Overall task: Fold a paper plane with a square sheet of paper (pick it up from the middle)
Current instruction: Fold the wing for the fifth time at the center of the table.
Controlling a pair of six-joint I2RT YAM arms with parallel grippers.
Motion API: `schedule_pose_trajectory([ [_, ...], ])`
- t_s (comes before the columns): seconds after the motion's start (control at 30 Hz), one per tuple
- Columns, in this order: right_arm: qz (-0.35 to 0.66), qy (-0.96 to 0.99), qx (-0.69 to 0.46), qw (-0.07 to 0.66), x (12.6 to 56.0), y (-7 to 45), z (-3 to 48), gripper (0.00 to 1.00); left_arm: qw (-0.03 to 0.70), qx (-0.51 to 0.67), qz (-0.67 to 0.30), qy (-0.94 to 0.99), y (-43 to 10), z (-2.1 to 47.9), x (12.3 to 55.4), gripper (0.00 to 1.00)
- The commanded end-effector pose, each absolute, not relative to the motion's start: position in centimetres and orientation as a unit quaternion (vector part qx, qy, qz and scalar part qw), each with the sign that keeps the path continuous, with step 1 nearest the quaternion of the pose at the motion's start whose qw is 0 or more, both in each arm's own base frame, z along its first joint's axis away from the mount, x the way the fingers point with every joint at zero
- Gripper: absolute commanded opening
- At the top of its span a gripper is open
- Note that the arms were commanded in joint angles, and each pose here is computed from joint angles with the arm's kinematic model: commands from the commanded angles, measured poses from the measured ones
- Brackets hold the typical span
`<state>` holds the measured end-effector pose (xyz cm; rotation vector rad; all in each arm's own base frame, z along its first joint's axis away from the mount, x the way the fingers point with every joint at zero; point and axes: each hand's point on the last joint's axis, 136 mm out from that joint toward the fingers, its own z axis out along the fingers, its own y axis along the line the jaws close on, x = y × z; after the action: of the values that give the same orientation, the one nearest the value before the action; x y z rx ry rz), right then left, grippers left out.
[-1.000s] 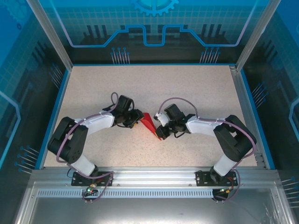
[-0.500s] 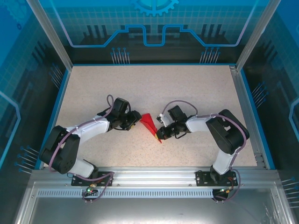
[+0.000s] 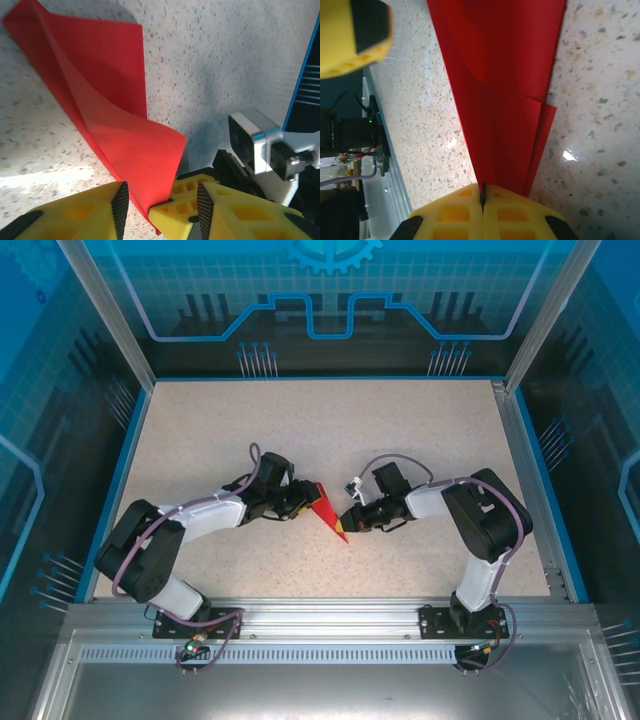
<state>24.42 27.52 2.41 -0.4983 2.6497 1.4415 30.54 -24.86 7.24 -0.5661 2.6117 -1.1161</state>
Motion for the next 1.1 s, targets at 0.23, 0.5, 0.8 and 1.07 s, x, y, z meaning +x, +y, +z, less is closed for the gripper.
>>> schedule_pose_trajectory([
  [0.23, 0.478, 0.868, -0.136, 0.007, 24.2, 26.8, 1.3, 0.02, 0.130, -0.136, -0.446, 0.875, -29.4, 8.3, 32.5, 0.45],
  [0.5, 0.478, 0.870, -0.124, 0.002, 24.4, 26.6, 0.9, 0.02, 0.118, -0.141, -0.418, 0.890, -29.2, 5.6, 33.0, 0.45],
  [0.8, 0.462, 0.880, -0.112, -0.010, 24.2, 26.2, 0.0, 0.02, 0.114, -0.148, -0.386, 0.903, -28.7, 3.0, 33.5, 0.46],
  [1.07, 0.437, 0.894, -0.094, -0.019, 24.1, 25.5, -0.5, 0.05, 0.089, -0.177, -0.353, 0.914, -27.0, 0.0, 32.7, 0.46],
])
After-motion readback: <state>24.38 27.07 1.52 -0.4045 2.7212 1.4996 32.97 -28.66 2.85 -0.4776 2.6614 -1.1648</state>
